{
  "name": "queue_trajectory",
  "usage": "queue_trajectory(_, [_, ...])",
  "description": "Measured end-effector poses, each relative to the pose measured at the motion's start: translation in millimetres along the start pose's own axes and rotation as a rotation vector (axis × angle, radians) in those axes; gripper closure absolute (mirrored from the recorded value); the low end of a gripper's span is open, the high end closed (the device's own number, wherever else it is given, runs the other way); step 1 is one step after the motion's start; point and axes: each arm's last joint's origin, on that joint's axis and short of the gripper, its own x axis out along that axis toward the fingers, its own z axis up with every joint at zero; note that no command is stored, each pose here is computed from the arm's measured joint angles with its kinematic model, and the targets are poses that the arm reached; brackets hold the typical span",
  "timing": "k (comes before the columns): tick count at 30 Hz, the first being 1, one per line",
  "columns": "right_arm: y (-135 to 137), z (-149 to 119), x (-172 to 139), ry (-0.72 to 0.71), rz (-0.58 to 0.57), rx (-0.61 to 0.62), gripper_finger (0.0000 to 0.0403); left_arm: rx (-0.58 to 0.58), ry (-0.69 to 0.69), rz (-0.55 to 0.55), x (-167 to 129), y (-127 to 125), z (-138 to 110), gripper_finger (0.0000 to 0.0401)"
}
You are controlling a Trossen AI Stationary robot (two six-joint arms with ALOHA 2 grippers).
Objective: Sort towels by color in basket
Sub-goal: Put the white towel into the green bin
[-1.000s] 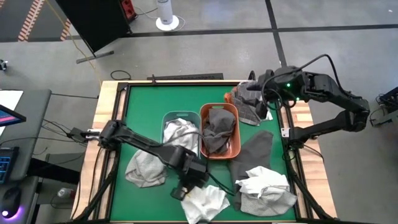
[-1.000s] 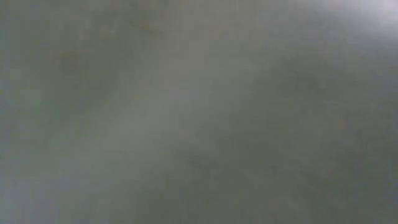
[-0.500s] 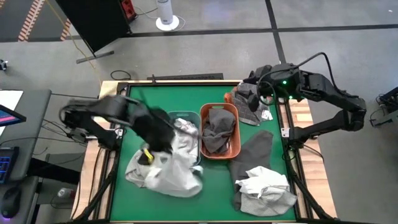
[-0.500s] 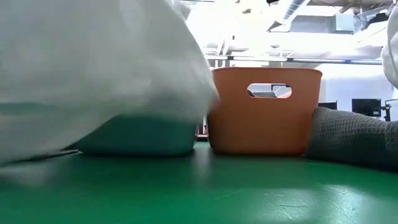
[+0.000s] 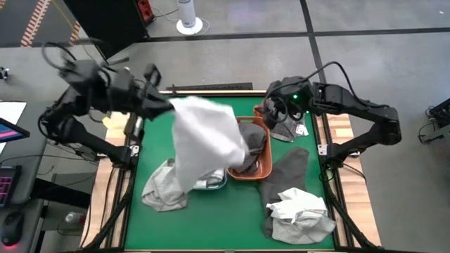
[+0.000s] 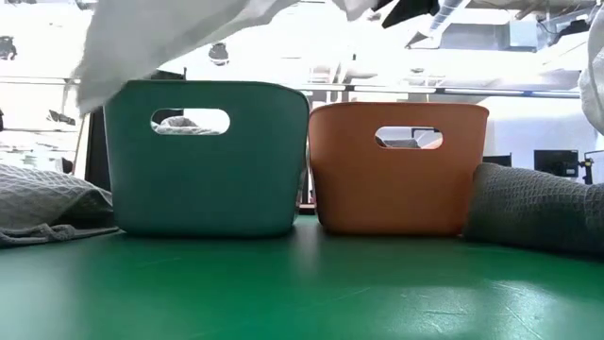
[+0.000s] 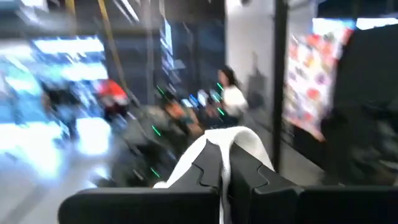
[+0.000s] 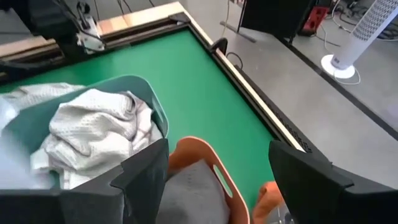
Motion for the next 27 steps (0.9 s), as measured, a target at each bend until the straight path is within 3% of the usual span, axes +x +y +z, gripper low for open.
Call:
queue_trajectory(10, [-10.8, 1.1, -14.9, -0.04, -0.017, -0.021, 0.0097, 0.215, 0.011, 0.276, 4.8, 8.2, 0.8, 0.0401])
queue_trajectory(14, [-12.3, 1.1, -21.4, -0.057, -0.013, -0.016, 0.0097, 0.289, -0.05, 0.366, 15.4, 12.3, 4.3, 0.0401])
queue_trajectory(20, [-12.2, 1.3, -21.1, -0.058, -0.012, 0.01, 0.0097, 0.339, -0.159, 0.37, 30.7, 19.8, 6.6, 0.0401])
queue_trajectory(27, [-11.3, 1.2, -20.3, -0.055, -0.008, 0.061, 0.0097, 0.31, -0.122, 0.357, 32.6, 23.8, 1.6, 0.0401])
